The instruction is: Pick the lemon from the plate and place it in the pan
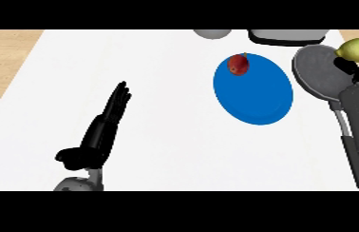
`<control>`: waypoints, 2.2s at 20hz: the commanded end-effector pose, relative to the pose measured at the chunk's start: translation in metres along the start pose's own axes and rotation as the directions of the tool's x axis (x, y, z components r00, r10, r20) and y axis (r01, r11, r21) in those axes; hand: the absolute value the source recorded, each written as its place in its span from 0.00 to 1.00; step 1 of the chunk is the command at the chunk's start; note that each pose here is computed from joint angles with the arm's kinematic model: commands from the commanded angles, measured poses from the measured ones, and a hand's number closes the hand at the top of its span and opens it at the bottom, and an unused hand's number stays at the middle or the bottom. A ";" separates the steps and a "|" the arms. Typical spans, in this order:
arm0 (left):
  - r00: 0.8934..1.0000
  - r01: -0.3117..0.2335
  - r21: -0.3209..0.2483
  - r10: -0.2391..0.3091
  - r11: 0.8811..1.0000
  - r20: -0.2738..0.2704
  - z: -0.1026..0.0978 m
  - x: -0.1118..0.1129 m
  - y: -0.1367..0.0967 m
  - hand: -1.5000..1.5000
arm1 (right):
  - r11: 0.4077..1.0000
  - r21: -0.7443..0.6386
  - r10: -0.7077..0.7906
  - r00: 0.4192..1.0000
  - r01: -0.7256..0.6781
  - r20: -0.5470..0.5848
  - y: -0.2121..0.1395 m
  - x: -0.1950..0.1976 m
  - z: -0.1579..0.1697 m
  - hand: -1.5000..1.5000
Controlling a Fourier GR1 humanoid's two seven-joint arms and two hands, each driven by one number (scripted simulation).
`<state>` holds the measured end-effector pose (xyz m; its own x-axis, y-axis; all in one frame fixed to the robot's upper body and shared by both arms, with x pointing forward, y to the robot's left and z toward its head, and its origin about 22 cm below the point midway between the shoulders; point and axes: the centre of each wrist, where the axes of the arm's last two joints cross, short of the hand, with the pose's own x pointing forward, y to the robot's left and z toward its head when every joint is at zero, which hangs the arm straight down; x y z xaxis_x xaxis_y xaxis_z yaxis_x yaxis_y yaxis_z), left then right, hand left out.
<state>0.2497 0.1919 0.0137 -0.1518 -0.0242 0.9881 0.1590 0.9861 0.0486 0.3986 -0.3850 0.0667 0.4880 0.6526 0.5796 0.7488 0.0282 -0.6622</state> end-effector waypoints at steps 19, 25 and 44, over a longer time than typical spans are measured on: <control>1.000 -0.009 -0.040 0.010 0.999 0.016 -0.002 -0.003 -0.017 0.50 | 0.913 0.298 -0.235 0.956 0.279 -0.174 -0.010 -0.031 -0.026 0.00; 1.000 0.002 -0.007 -0.002 1.000 -0.006 0.005 -0.012 -0.004 0.50 | 0.862 0.211 -0.417 0.882 0.461 -0.221 -0.016 -0.068 -0.023 0.00; 1.000 0.021 0.040 -0.021 0.999 -0.016 0.005 -0.003 0.001 0.50 | 0.624 0.438 -0.628 0.749 0.648 -0.212 -0.030 -0.148 0.004 0.00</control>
<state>0.2459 0.1988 0.0076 -0.1371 -0.0327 0.9900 0.1296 0.9903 0.0507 0.3007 -0.4833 -0.0011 0.0001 0.2880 0.9576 0.6103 0.7586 -0.2282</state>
